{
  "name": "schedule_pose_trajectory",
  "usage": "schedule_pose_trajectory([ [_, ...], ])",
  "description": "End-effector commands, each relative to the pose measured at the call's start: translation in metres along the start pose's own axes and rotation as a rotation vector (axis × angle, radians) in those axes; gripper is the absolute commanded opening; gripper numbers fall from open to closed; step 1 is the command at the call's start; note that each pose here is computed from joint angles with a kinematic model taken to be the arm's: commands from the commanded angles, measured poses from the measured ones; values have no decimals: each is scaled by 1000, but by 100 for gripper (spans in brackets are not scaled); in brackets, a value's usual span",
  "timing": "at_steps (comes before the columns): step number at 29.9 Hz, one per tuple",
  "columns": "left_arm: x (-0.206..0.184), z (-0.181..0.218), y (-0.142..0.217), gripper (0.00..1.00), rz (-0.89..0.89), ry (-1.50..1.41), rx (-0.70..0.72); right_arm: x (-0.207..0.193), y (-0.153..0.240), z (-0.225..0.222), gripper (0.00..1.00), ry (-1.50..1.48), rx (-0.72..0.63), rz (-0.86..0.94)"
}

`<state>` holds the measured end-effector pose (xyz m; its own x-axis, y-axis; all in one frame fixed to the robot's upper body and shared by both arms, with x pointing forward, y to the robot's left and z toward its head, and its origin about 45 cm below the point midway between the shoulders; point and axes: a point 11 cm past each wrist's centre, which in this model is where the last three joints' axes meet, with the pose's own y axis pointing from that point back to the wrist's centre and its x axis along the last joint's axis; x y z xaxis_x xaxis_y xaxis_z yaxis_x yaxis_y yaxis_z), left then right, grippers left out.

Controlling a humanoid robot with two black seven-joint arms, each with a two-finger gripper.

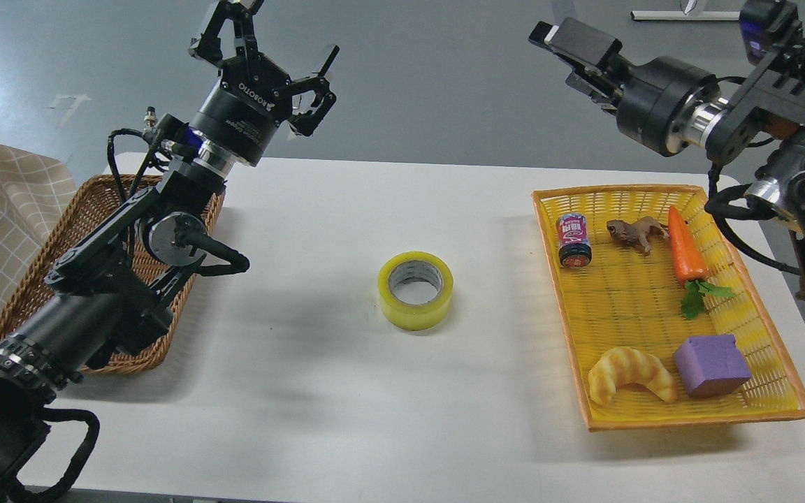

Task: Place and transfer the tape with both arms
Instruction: 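Release the tape roll and withdraw the right gripper upward, then reach the left gripper toward the tape roll on the table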

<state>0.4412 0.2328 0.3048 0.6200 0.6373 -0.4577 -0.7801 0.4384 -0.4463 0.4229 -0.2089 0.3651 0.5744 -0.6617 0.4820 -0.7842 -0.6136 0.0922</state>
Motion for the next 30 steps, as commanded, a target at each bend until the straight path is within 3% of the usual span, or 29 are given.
schedule_pose_trajectory([
  [1, 2, 2, 1, 98, 2, -7, 2, 12, 14, 10, 100, -171, 52, 47],
  [10, 3, 3, 2, 98, 0, -26, 14, 46, 41, 17, 100, -593, 310, 213],
  [20, 0, 0, 1, 98, -22, -61, 34, 46, 36, 51, 100, -786, 299, 218],
  [30, -4, -6, 1, 98, -48, -108, 64, 15, 24, 53, 100, -1086, 453, 144],
])
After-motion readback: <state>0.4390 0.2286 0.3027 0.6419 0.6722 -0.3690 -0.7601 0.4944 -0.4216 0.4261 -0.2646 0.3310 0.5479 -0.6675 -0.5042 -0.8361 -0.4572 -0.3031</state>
